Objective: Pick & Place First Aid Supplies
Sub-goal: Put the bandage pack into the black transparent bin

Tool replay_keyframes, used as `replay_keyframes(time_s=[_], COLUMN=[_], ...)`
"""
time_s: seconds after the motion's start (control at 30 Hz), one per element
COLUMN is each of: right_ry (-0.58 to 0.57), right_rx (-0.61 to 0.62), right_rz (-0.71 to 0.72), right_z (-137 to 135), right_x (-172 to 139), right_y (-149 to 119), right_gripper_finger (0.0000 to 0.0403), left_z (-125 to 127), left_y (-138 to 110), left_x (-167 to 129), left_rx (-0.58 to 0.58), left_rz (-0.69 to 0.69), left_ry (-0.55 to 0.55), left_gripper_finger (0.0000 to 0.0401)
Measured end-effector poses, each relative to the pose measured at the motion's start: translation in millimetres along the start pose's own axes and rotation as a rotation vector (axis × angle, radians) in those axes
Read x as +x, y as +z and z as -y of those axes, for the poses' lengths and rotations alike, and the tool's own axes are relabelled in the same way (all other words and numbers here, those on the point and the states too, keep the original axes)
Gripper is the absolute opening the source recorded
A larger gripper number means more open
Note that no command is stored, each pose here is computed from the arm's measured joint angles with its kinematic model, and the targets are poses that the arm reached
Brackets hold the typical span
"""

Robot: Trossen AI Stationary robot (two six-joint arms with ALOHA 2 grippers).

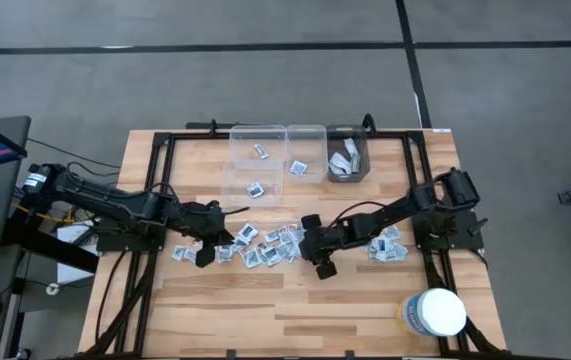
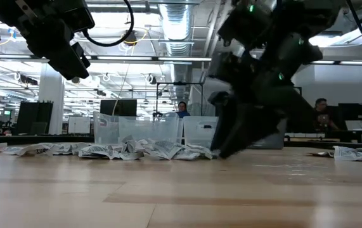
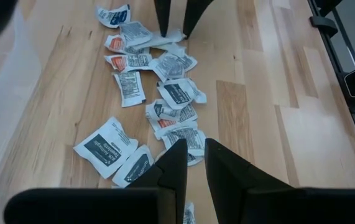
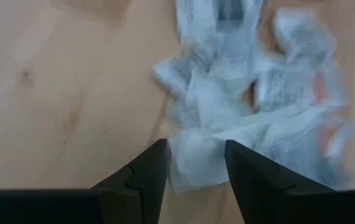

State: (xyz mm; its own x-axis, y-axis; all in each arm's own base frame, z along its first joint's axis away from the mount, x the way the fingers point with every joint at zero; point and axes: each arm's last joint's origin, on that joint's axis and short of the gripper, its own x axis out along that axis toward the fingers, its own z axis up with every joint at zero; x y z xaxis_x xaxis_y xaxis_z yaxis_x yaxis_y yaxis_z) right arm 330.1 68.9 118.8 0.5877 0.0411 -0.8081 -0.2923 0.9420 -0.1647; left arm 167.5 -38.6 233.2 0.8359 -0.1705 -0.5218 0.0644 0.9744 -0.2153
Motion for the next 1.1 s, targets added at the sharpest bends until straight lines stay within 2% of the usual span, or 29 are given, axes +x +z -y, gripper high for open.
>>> replay_keyframes(time_s=[0.2, 0.33, 0.77, 0.9, 1.1], right_ry=[0.034, 0.034, -0.006, -0.056, -0.126], right_rx=[-0.009, -0.01, 0.041, 0.032, 0.049], right_rz=[-0.002, 0.0, -0.004, -0.008, 0.079], right_z=[-8, -8, -9, -10, -2], right_x=[16, 14, 6, -3, -32], right_y=[-4, -3, -1, 1, 16], right_gripper_finger=[0.0145, 0.0124, 0.0007, 0.0011, 0.0004], left_z=[0, 0, 1, 0, 1], left_y=[0, 0, 0, 0, 0], left_x=[0, 0, -1, -1, -1], left_rx=[-0.003, -0.004, -0.004, -0.004, -0.003], left_rz=[-0.002, -0.004, -0.004, -0.003, -0.003], left_ry=[-0.01, -0.015, -0.018, -0.018, -0.019], left_gripper_finger=[0.0056, 0.0056, 0.0056, 0.0056, 0.0056])
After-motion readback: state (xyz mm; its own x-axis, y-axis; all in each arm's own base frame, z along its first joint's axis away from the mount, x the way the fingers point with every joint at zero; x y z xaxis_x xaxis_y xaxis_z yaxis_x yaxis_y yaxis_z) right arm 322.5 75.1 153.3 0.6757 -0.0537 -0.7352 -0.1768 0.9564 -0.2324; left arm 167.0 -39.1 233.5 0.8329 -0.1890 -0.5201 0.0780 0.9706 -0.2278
